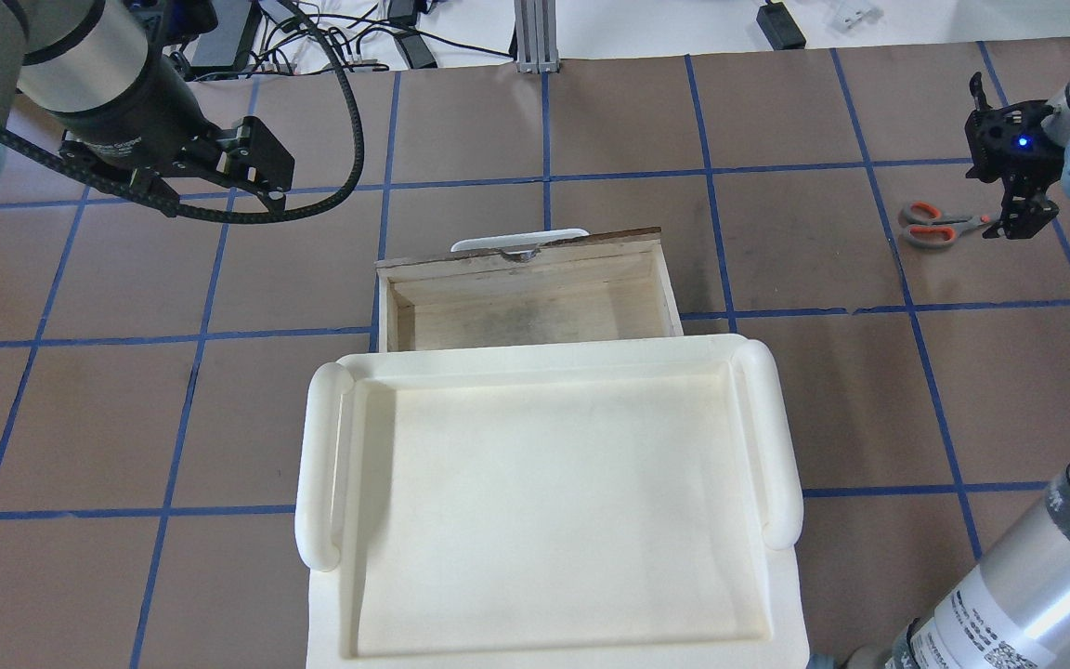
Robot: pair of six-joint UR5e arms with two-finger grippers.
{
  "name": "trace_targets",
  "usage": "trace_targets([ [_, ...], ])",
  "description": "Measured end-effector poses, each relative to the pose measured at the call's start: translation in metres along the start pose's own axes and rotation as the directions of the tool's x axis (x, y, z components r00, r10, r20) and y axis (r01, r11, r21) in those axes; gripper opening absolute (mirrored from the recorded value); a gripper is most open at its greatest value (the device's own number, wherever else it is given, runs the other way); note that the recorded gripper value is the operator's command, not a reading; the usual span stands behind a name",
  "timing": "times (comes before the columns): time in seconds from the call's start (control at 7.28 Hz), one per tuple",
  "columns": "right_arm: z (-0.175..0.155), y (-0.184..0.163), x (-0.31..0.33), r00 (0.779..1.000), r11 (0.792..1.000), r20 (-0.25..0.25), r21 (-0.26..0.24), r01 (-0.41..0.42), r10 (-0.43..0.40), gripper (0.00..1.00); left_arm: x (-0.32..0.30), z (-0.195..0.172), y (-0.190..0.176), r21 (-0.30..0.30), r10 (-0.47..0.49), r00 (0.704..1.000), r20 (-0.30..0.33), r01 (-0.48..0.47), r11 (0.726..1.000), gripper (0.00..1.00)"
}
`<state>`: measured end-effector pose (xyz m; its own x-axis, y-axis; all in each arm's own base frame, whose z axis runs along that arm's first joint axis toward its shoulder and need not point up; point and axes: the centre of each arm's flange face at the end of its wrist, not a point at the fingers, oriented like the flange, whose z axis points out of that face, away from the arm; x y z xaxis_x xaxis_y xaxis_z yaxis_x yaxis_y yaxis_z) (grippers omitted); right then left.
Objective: Put scissors in drawer and close it
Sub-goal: 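Move the right gripper over the grey-and-orange scissors and lower onto them, then close the right gripper on the scissors and lift them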
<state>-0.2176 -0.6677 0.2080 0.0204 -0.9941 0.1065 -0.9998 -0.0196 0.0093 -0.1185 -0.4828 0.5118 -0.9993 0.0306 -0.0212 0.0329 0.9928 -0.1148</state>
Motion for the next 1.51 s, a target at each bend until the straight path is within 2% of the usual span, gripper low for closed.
trace_targets([
  [0.69,0.031,0.004,0.003,0.998,0.998,0.030,0.019,0.056,-0.056,0.96,0.000,0.000,0.000,-0.002,0.000,1.000,0.000,0.000,1.000,1.00],
  [0.96,0.033,0.004,0.002,0.998,0.998,0.036,0.017,0.057,-0.058,0.85,0.001,0.000,0.001,-0.001,0.001,1.000,0.000,-0.001,1.000,1.00],
  [1.24,0.035,0.003,0.002,0.996,0.997,0.038,0.020,0.078,-0.078,0.85,0.001,0.000,0.001,-0.002,0.001,1.000,0.000,-0.001,1.000,1.00],
  [1.37,0.036,0.003,0.001,0.995,0.996,0.040,0.021,0.086,-0.087,0.73,0.001,0.001,0.000,-0.003,0.001,1.000,-0.001,-0.001,1.000,1.00],
  [1.51,0.036,0.003,0.001,0.995,0.996,0.041,0.022,0.089,-0.090,0.21,0.001,0.002,-0.001,-0.003,0.002,1.000,-0.001,-0.002,1.000,1.00],
])
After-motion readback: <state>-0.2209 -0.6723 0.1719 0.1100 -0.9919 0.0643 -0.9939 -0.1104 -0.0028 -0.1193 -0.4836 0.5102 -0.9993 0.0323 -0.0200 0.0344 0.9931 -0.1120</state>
